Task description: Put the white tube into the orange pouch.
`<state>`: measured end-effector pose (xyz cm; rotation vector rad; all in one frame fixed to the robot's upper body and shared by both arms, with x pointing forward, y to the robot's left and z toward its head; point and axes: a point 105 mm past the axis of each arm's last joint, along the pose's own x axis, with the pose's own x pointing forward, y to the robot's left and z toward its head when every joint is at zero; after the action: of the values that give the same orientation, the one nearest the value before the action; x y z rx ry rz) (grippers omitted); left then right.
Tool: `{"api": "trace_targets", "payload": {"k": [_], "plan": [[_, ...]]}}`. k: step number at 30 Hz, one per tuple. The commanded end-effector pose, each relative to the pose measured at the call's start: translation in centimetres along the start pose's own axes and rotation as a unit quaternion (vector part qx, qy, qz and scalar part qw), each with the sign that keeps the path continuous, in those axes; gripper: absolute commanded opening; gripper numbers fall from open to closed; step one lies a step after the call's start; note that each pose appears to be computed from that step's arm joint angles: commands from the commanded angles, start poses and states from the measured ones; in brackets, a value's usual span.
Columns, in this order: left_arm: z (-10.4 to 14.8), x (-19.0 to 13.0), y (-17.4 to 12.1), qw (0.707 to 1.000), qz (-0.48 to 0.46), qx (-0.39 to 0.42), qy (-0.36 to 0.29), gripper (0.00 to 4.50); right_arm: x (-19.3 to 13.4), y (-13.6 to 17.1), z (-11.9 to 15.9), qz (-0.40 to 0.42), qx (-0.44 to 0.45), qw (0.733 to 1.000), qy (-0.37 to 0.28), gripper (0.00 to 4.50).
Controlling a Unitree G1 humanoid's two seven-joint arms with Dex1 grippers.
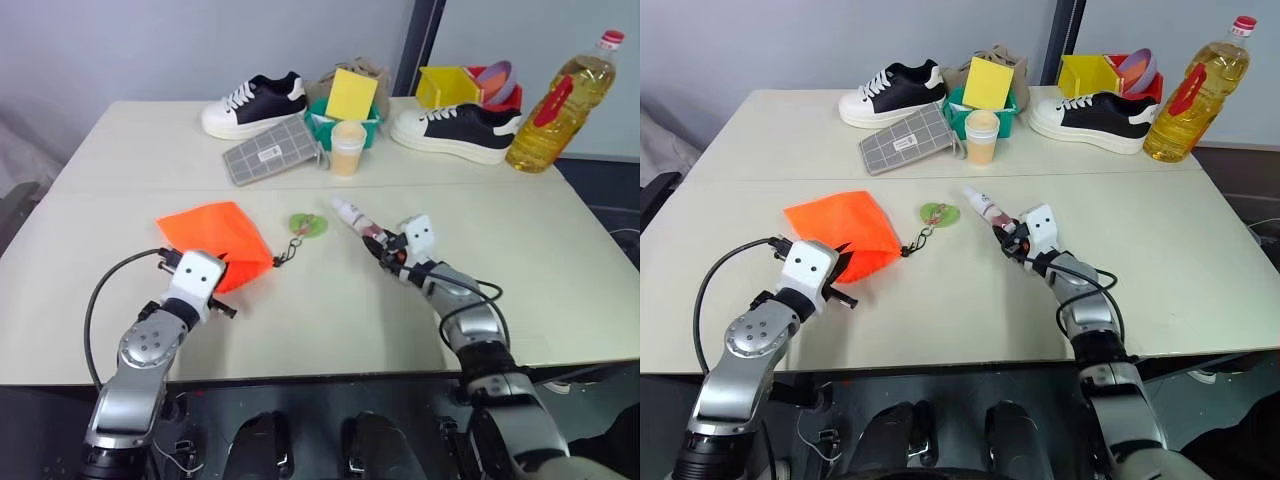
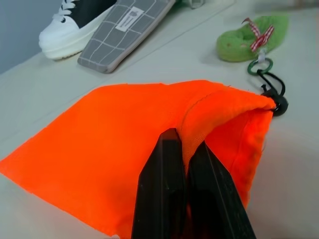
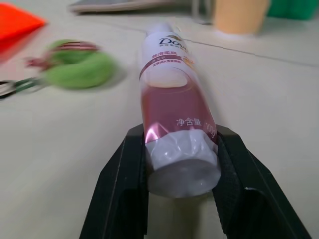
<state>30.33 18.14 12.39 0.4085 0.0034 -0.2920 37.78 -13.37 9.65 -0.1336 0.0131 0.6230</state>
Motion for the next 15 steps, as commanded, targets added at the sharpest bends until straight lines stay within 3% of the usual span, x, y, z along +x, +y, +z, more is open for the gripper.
{"api": "trace_targets", "payload": {"k": [1, 8, 15], "plan": [[2.1, 0.0, -0.1, 0.999, -0.008, -0.011, -0.035, 0.00, -1.7, 2.4, 4.0, 0.078, -0.034, 0.995, -0.047, 1.12], [2.9, 0.3, -0.3, 0.998, -0.013, -0.052, -0.041, 0.00, -6.2, 10.4, 3.5, 0.267, 0.001, 0.964, 0.010, 1.12], [3.5, 0.2, -0.7, 0.997, -0.025, -0.060, -0.042, 0.00, -3.9, 12.9, 2.4, 0.254, 0.033, 0.966, 0.021, 1.12]]}}
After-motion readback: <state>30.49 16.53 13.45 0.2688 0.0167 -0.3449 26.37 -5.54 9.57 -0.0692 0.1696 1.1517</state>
